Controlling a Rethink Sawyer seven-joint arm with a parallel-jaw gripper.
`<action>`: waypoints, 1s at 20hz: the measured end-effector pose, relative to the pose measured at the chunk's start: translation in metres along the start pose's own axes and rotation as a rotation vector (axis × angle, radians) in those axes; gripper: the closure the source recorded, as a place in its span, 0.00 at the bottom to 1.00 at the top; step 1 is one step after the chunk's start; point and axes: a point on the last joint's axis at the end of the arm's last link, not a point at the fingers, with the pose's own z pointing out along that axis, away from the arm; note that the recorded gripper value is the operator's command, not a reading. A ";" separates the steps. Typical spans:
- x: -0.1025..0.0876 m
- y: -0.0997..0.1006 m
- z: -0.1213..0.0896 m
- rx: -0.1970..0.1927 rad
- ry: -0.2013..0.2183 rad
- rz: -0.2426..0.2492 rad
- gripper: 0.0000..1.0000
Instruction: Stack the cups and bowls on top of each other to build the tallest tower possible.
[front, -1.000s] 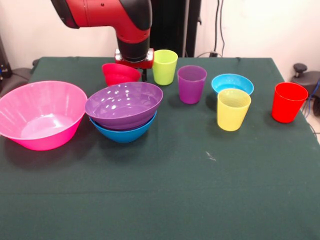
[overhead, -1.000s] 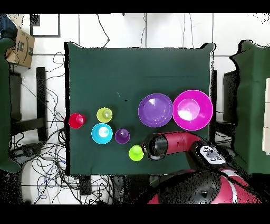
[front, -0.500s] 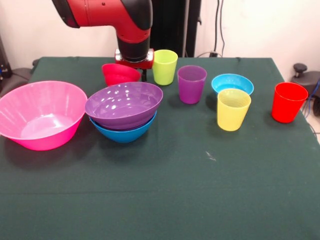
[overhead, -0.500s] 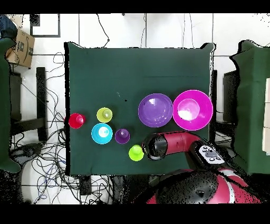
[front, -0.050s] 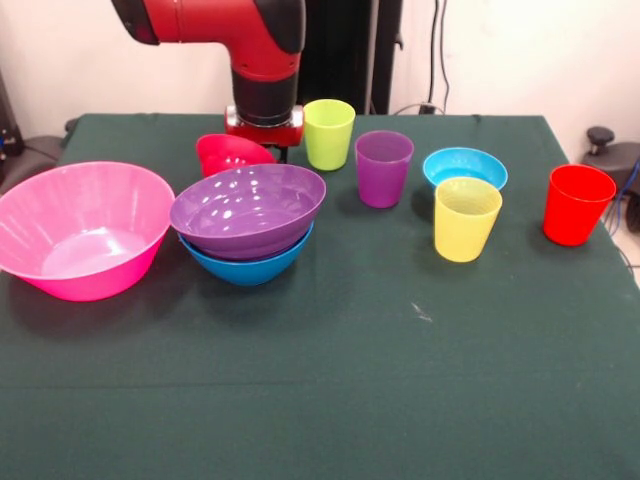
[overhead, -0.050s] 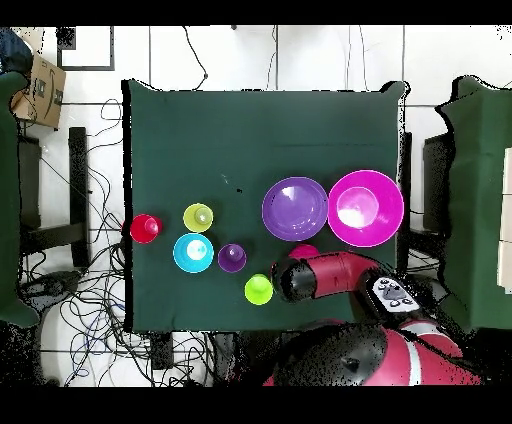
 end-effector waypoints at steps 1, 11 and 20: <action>0.001 0.000 0.000 0.001 -0.004 -0.001 0.00; 0.005 0.003 -0.001 0.030 -0.049 -0.023 1.00; -0.010 -0.006 -0.005 0.066 -0.174 -0.039 1.00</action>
